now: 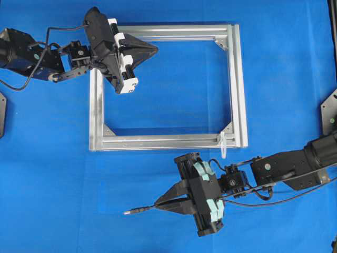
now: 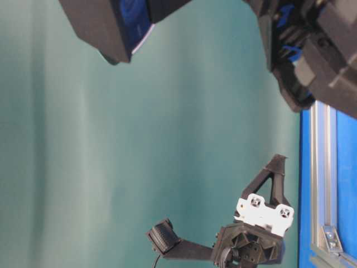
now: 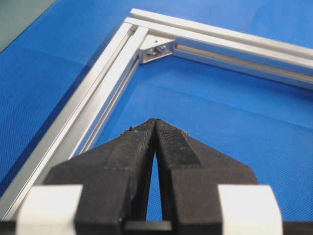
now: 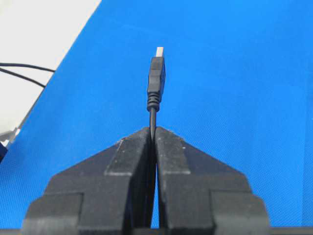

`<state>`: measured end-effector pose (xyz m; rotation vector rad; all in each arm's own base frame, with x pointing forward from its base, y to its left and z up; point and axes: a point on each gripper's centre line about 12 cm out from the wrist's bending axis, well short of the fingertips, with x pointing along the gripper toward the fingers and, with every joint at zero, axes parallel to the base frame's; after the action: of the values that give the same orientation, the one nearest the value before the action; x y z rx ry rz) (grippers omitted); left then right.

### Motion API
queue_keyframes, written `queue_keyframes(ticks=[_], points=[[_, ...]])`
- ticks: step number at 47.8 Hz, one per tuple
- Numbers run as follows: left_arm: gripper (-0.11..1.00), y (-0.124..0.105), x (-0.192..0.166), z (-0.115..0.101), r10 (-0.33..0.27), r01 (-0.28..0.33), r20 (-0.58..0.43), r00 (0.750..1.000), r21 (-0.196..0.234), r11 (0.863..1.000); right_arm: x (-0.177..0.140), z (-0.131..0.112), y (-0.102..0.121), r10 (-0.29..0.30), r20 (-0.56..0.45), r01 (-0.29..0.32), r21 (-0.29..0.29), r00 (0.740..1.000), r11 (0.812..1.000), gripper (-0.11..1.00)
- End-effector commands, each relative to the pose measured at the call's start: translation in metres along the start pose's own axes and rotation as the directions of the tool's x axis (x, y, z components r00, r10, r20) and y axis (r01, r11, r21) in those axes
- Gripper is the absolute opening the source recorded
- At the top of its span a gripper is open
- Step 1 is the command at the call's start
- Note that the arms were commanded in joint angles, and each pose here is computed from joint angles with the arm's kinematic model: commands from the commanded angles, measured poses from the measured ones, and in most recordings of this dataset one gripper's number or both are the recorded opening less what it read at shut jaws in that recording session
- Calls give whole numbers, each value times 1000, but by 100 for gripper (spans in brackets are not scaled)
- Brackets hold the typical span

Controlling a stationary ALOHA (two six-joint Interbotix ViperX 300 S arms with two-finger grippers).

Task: Insert the wire through the string loop located on the right side.
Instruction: 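Lift the cable plug with the right gripper, pointing it left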

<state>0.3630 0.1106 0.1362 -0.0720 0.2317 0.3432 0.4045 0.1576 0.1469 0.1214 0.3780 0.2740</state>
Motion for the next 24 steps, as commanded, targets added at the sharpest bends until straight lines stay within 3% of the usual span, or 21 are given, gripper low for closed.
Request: queue_keyframes(ticks=[1,24], points=[[0,-1,-2,14,-5,5,43,999,-1,1000,-4,20,6,15,52,-15,2,999,1000,-4],[0,-1,-2,14,-5,5,40,999,-1,1000,-4,19,6,14,47,-14,2,999,1000,-4]])
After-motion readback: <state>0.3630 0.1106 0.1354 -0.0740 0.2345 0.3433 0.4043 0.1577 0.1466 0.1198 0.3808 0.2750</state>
